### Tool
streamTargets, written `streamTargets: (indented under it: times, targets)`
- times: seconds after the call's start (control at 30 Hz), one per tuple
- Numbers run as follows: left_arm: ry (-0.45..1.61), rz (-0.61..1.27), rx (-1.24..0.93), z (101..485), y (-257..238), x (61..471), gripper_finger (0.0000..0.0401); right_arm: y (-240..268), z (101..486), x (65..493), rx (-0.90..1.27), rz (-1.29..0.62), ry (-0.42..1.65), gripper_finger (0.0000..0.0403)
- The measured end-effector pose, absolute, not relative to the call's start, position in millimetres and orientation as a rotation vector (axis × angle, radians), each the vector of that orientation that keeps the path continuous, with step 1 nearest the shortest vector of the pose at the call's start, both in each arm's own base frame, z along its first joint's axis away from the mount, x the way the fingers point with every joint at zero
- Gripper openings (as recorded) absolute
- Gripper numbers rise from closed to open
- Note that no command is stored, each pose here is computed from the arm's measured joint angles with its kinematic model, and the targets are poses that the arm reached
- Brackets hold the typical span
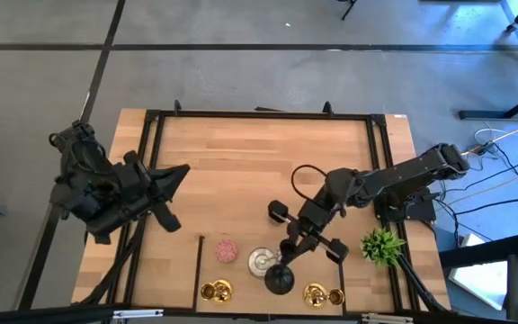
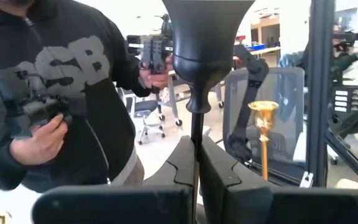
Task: Pick & Place candle stick holders
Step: Put the black candle holder on the shelf
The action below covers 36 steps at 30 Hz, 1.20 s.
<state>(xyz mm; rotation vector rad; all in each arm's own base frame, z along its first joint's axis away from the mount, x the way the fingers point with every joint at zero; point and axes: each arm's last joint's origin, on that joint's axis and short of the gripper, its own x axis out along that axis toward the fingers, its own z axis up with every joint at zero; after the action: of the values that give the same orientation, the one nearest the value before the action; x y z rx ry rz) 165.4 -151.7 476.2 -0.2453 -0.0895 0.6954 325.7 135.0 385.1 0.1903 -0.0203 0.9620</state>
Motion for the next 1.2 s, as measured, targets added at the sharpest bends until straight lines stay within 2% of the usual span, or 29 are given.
streamTargets:
  times: [0.37,0.67,1.2]
  targets:
    - [-0.098,0.739,-0.253,477.8,-142.1,170.1,0.0002,133.2,373.3,325.9,0.129,0.999,-0.015,0.0004]
    - [-0.092,0.737,-0.238,478.3,-140.5,167.7,0.0002,148.7,366.2,321.3,0.067,0.957,0.019,0.0004]
    - [-0.081,0.805,-0.188,471.0,-130.2,178.4,0.0002,163.0,347.8,326.5,0.064,0.976,0.079,0.0004]
